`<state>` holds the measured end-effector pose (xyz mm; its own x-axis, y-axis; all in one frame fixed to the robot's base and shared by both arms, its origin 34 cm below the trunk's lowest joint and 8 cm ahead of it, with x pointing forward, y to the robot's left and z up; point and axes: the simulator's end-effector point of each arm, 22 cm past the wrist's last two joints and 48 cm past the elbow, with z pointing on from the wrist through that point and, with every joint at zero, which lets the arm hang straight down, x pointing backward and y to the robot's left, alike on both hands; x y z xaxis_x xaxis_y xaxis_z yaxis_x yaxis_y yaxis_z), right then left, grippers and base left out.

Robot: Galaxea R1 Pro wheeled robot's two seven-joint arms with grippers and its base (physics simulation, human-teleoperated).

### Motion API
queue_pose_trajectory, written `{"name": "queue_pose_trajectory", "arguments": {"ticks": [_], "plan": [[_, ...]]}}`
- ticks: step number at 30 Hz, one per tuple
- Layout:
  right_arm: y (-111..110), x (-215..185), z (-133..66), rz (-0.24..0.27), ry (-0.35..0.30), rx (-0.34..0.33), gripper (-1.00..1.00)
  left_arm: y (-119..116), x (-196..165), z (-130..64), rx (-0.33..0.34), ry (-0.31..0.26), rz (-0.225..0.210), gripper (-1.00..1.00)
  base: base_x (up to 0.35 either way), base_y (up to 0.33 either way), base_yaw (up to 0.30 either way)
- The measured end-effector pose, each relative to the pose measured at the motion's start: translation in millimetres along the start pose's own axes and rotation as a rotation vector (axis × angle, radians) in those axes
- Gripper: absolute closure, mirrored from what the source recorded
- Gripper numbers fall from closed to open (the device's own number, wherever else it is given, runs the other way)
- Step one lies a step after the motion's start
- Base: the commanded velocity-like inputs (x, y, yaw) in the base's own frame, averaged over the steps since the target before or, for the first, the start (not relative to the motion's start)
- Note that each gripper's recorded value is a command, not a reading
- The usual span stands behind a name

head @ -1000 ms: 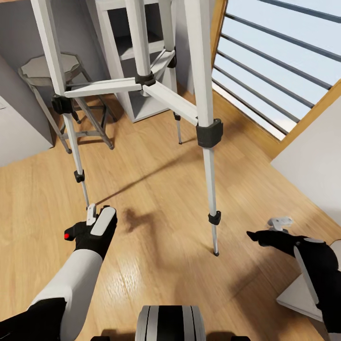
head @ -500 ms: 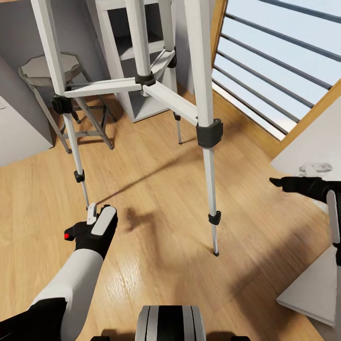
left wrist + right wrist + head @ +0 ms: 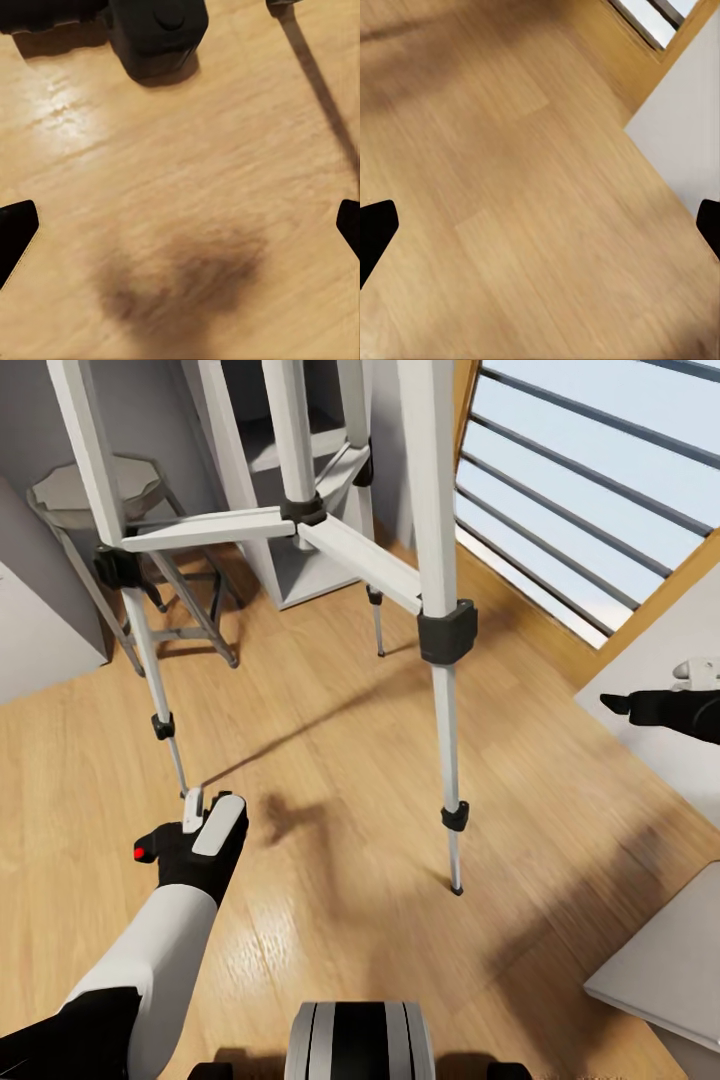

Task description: Attach the digital camera to the camera tripod in the bedroom.

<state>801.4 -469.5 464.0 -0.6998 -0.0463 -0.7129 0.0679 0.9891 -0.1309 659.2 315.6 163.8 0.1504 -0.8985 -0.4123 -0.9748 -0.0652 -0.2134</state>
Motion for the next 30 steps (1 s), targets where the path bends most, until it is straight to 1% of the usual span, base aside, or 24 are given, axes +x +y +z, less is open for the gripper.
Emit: {"name": "queue_pose_trajectory", "arguments": {"ticks": [7,11,17,30], "plan": [[0,5,11.7,-0.009,0.01,0.005,-1.0,11,4,13.4,-0.023,-0.003,0.01,-1.0,0.0,0.0,0.0],[-1,13,18.7,-0.017,0.024,0.009,-1.0,8,7,19.2,-0.025,-0.003,0.013,-1.0,0.0,0.0,0.0],[1,27,29.9,-0.026,0.05,0.01,-1.0,10,12,29.4,-0.036,-0.005,0.02,-1.0,0.0,0.0,0.0],[-1,30,29.5,-0.031,0.056,0.015,-1.0,2,10,28.8,-0.02,-0.007,0.016,-1.0,0.0,0.0,0.0]]}}
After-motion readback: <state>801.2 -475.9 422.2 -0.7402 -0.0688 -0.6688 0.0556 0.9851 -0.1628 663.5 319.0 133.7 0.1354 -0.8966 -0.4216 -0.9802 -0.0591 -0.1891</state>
